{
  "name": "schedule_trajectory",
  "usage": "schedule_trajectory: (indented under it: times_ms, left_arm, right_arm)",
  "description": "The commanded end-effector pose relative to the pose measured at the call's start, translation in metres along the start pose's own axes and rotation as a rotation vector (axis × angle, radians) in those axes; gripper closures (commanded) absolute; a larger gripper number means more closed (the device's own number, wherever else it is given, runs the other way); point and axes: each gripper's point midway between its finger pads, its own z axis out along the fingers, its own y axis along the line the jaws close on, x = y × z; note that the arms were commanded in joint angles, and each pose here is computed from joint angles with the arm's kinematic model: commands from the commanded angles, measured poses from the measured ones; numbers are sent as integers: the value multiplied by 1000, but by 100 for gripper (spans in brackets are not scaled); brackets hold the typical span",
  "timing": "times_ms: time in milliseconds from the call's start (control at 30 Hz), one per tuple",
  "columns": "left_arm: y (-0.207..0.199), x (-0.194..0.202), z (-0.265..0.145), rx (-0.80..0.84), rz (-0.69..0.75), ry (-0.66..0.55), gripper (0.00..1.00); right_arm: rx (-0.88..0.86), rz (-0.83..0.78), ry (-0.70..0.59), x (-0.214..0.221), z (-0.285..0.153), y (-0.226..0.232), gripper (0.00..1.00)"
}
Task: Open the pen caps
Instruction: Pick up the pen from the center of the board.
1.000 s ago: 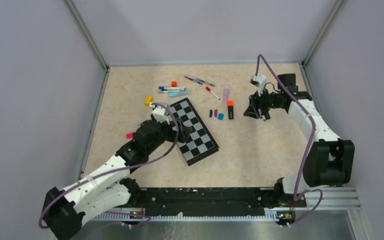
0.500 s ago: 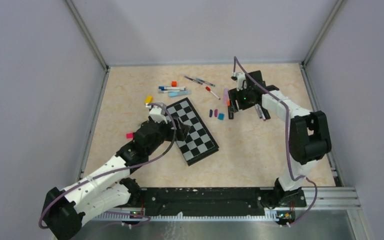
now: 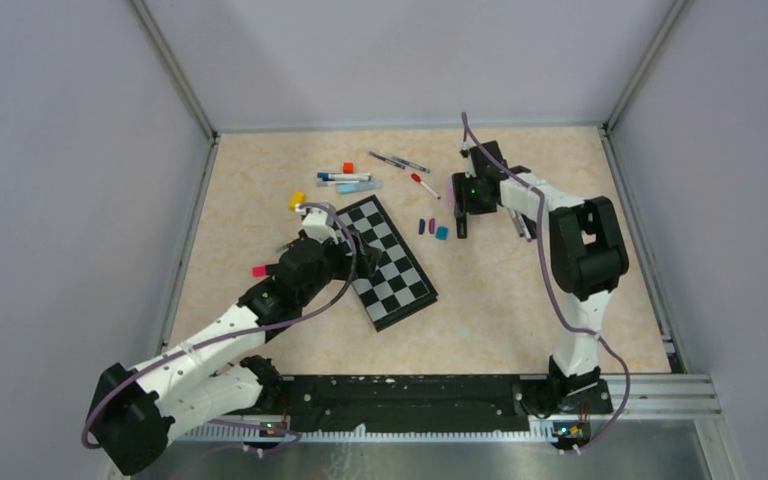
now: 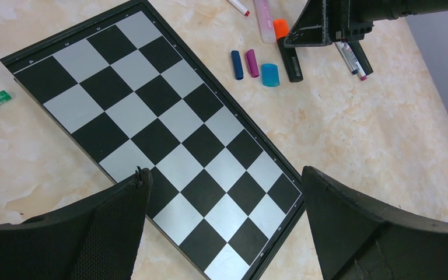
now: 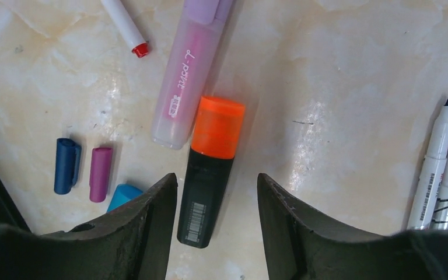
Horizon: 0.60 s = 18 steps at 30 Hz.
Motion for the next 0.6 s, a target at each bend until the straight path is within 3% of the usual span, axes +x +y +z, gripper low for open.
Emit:
schedule_trajectory:
  times_ms: [0,567]
  left_arm:
    - [-12,-30,4,17,-17,-79,1]
    - [-11,-27,1,21,-33,-78,1]
  right_arm:
    - [14,4,-37,-17,5,8,49]
    - [64,-35,6,11,14,-1,57]
